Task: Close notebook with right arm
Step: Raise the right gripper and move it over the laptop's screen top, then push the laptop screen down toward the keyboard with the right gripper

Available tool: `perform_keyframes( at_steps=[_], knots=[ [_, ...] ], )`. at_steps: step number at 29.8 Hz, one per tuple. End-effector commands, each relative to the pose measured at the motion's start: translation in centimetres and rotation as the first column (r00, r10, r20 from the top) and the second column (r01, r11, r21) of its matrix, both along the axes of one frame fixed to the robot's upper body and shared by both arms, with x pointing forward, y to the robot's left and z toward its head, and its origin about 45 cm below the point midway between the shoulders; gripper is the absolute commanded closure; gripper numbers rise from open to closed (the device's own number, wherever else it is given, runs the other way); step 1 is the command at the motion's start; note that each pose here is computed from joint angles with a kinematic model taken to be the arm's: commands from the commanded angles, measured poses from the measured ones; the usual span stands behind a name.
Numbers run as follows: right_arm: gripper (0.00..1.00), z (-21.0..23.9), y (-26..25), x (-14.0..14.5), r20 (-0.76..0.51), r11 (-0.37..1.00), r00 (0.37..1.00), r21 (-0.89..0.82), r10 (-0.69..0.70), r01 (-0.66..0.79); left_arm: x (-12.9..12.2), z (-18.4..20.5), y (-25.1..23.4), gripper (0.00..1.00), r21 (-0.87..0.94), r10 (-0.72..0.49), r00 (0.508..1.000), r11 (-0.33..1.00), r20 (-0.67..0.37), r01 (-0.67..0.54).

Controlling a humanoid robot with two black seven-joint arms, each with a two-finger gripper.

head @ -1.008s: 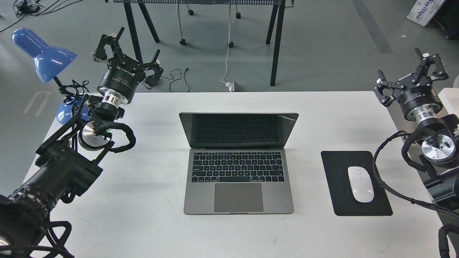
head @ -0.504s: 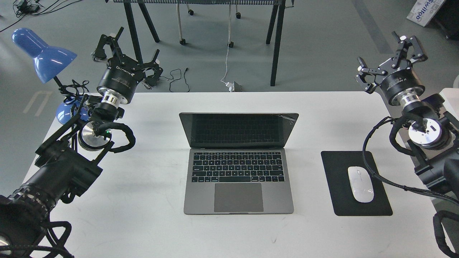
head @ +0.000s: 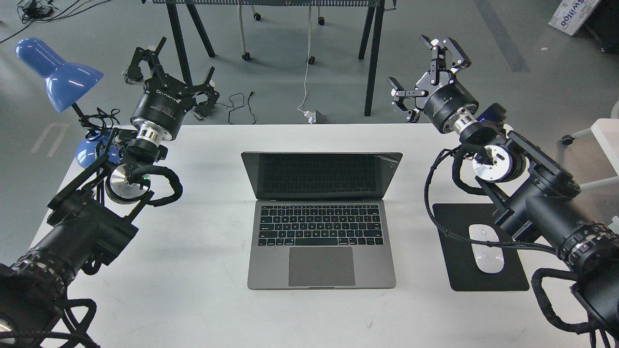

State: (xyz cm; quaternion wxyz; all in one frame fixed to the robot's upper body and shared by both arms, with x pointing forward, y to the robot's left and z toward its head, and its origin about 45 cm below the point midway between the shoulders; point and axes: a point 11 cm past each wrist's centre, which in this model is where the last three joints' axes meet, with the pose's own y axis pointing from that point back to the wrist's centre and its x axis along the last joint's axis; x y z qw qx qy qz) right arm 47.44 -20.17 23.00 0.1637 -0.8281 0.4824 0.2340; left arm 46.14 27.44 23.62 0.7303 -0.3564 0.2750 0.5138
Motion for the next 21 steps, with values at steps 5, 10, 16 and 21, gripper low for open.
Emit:
perform_keyframes(
  at_steps=[5,10,16,21],
  knots=[
    [0.0,-2.0,1.4,-3.3,-0.03,0.994,0.994,-0.015,0.106,-0.107,-0.1,0.0,-0.2,0.0,-0.002,-0.01,1.0,1.0,0.005,0.011],
    [0.0,-3.3,-0.6,-4.8,-0.053,0.994,0.993,-0.028,0.102,-0.104,-0.1,0.0,-0.1,0.0,-0.001,-0.011,1.0,1.0,0.007,0.011],
    [0.0,-3.8,-1.4,-6.0,-0.061,0.992,0.991,-0.044,0.119,-0.122,-0.1,0.0,-0.1,0.0,-0.001,-0.011,1.0,1.0,0.007,0.011],
    [0.0,-5.0,-0.5,-7.5,-0.093,0.981,0.98,-0.071,0.175,-0.182,-0.1,0.0,-0.1,0.0,-0.001,-0.011,1.0,1.0,0.007,0.011]
  ],
)
